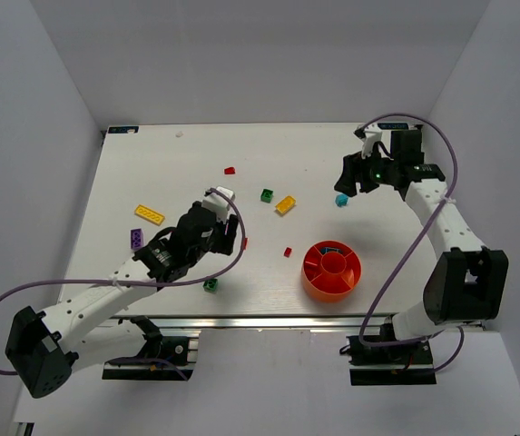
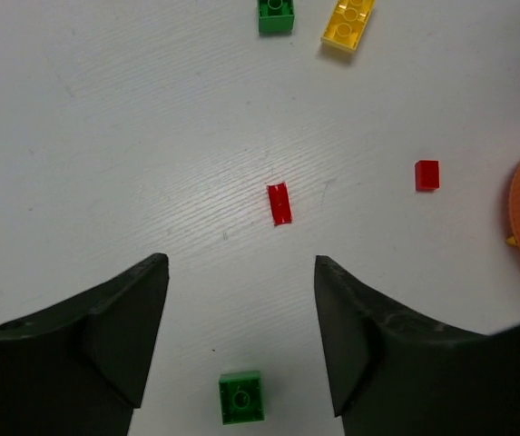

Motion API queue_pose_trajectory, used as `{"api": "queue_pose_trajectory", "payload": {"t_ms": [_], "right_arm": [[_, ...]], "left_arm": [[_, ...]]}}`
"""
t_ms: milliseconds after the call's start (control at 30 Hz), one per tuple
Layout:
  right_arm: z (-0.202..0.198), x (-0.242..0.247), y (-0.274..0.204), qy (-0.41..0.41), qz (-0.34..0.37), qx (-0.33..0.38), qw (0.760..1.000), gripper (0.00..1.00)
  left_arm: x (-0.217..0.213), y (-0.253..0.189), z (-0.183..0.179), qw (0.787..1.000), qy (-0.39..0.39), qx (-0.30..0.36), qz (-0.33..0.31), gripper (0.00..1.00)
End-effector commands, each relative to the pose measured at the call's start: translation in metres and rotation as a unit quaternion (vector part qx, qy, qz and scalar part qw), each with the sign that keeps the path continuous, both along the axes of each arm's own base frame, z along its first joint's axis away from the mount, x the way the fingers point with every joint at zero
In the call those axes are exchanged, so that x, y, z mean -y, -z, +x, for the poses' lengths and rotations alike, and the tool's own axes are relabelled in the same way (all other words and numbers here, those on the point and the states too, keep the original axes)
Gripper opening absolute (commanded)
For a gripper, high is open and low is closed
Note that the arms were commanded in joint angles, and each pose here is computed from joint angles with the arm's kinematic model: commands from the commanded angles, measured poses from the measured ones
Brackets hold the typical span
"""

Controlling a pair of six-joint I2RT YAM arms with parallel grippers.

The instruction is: Sort the legos into containers by color

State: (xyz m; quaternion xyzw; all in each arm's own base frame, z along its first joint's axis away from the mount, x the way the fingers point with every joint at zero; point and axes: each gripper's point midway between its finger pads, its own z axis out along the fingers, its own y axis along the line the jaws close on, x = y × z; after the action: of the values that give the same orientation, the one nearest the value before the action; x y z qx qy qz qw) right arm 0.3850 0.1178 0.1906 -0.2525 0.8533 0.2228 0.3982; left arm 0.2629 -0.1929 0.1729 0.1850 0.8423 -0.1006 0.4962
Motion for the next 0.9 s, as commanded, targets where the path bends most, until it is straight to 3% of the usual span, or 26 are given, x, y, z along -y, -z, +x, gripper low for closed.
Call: {"api": "queue_pose_trajectory", "payload": {"t_ms": [0, 400, 633, 667, 867], "right_arm": [[-0.01, -0.006, -0.018, -0.028, 0.036, 0.025, 0.999, 0.7], [-0.03, -0.006, -0.018, -0.068, 0.075, 0.032, 0.994, 0.64], [-0.042, 0.003, -0.018, -0.075, 0.081, 0.051, 0.993, 0.61], [-0.043, 0.004, -0.018, -0.076, 0.08, 0.054, 0.992, 0.58], [-0.047, 0.007, -0.017, -0.08, 0.077, 0.063, 0.992, 0.45]], "left_arm": [[0.003, 0.006, 0.0, 1.0, 0.007, -0.007, 0.003, 0.77], [0.009, 0.021, -0.002, 0.999, 0.023, -0.024, 0.012, 0.77], [0.026, 0.038, -0.006, 0.997, 0.055, -0.056, 0.002, 0.59], [0.031, 0.037, -0.006, 0.996, 0.061, -0.061, -0.006, 0.53], [0.047, 0.055, -0.001, 0.993, 0.053, -0.106, -0.01, 0.47]]}}
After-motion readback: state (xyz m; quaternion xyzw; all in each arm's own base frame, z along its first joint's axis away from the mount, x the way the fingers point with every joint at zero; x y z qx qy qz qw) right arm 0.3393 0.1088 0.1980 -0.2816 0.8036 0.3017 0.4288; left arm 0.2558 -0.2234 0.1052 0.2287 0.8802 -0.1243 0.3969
